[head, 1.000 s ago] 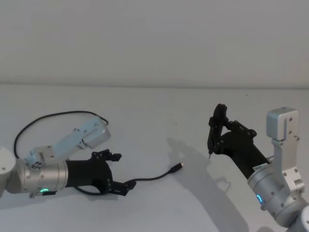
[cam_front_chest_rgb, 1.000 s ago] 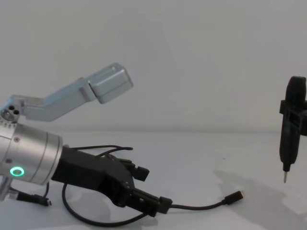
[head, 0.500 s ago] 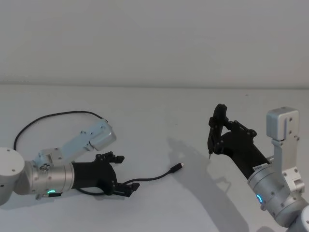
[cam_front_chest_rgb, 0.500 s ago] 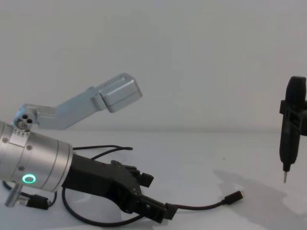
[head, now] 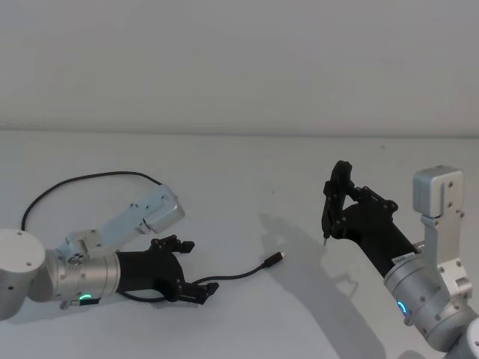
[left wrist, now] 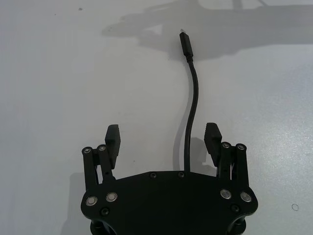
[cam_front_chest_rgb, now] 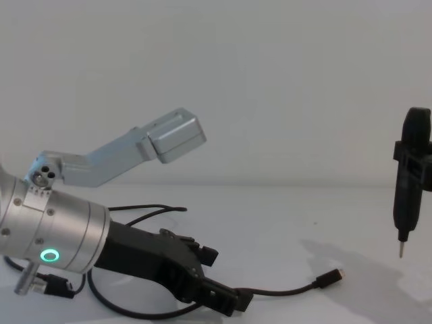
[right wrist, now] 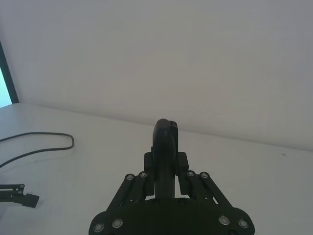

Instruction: Pick up the data cable with the one hand.

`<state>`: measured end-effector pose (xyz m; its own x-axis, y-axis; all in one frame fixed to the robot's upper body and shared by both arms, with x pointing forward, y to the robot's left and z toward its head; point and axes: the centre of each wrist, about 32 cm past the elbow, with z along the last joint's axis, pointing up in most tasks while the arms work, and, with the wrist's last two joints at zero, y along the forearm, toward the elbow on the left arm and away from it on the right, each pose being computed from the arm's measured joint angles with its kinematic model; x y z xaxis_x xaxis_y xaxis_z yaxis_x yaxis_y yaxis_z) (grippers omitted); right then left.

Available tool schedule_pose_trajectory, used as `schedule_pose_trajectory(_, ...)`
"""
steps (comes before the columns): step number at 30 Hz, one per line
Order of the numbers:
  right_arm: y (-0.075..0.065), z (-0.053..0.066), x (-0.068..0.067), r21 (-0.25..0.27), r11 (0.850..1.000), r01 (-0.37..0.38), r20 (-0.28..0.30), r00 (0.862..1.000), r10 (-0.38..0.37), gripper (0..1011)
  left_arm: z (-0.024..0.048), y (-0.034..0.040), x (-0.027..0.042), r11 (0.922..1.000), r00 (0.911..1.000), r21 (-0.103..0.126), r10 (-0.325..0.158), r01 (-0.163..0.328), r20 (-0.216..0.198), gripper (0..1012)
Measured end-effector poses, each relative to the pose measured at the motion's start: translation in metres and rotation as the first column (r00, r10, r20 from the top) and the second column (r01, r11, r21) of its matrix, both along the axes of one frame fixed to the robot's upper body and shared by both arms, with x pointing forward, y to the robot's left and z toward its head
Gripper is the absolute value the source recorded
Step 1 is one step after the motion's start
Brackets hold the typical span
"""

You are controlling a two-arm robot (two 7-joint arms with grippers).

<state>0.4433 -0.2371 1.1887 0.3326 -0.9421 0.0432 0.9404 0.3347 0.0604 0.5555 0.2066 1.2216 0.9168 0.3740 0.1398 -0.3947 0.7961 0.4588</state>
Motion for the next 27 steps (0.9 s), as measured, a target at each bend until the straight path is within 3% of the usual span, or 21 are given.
schedule_pose_trajectory(14, 0.0000, 0.0000, 0.0000, 0.000, 1.000, 0.000, 0.000, 1.000, 0.000, 275, -0.0009, -0.0024, 0.0003, 1.0000, 1.0000, 0.003, 0.006, -0.006, -0.001, 992)
schedule_pose_trajectory(19, 0.0000, 0.0000, 0.0000, 0.000, 1.000, 0.000, 0.000, 1.000, 0.000, 274, -0.0009, -0.0027, 0.0003, 1.0000, 1.0000, 0.003, 0.007, -0.007, -0.001, 908)
schedule_pose_trajectory(27, 0.0000, 0.0000, 0.0000, 0.000, 1.000, 0.000, 0.000, 1.000, 0.000, 275, -0.0012, -0.0029, 0.0004, 1.0000, 1.0000, 0.004, 0.009, -0.009, -0.002, 658)
